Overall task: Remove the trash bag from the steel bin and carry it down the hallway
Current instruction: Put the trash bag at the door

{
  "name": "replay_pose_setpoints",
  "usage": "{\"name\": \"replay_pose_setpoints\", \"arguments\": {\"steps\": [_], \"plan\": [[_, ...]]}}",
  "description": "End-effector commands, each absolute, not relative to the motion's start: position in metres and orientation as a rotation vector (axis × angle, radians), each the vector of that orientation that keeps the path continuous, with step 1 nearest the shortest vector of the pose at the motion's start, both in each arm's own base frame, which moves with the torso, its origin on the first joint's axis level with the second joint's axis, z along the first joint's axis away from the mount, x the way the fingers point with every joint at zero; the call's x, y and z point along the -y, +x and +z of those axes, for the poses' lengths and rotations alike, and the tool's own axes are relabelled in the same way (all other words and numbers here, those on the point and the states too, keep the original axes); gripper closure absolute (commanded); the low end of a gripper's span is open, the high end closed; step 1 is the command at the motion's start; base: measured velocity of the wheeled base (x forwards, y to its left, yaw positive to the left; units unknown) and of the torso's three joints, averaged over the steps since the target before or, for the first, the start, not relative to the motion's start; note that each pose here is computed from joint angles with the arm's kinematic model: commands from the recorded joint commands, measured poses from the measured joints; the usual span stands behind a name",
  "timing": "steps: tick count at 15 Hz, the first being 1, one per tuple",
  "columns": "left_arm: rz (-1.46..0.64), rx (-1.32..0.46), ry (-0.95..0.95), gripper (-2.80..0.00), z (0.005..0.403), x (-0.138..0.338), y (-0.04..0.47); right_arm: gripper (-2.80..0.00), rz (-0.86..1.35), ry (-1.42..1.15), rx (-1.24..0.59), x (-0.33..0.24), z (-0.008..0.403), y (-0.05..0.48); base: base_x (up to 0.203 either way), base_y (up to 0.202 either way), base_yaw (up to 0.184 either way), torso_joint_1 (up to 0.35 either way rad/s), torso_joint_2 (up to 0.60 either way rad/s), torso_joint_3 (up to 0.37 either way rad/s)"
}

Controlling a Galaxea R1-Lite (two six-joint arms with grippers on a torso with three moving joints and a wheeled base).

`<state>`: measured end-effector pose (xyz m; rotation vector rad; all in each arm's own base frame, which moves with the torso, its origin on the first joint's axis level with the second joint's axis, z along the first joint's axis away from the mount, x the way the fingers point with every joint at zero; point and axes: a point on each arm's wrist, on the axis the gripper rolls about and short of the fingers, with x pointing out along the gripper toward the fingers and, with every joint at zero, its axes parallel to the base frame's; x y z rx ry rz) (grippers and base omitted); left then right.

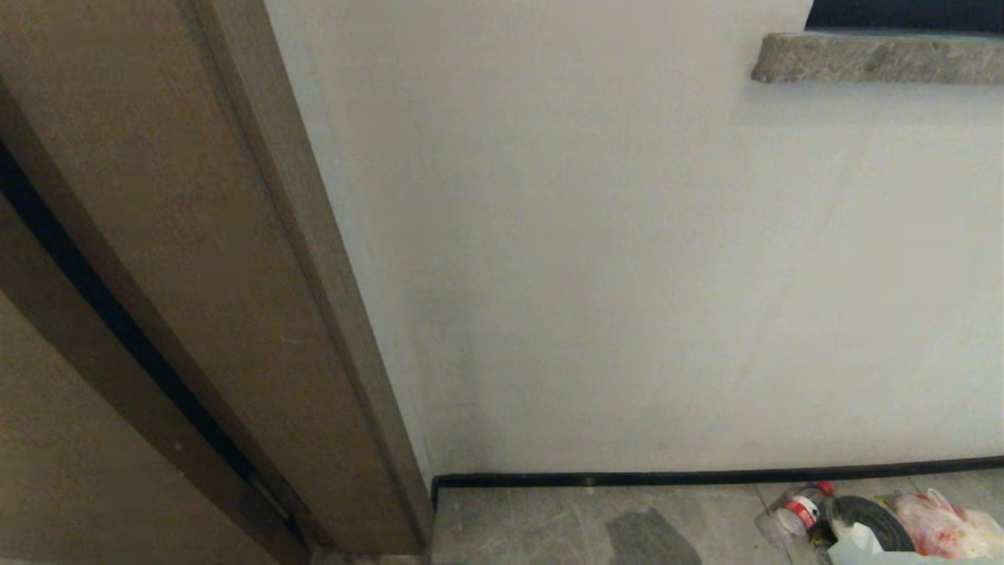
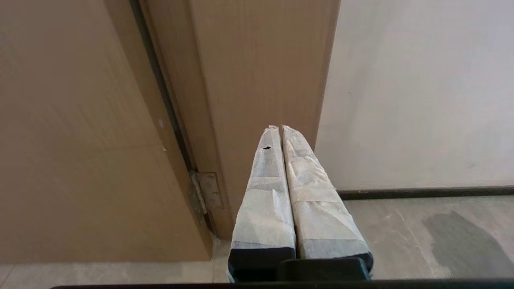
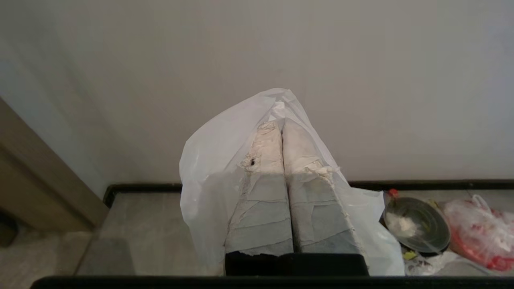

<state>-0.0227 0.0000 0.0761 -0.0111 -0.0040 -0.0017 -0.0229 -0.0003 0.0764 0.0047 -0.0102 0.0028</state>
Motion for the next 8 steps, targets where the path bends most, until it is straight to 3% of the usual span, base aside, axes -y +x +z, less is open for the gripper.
{"name": "replay_pose_setpoints", "arguments": {"steps": [1,8], "plan": [[-0.002,0.005,-0.012,0.00,0.0761,0.0000,-0.0227,0.00,0.002,0.006,0.011,0.0003,0.0764,-0.0229,0.000,0.000,0.000,0.002,0.00,-0.159],[-0.002,0.005,-0.012,0.00,0.0761,0.0000,-0.0227,0.00,0.003,0.000,0.011,0.0003,0.0764,-0.0229,0.000,0.000,0.000,0.004,0.00,-0.190]]}}
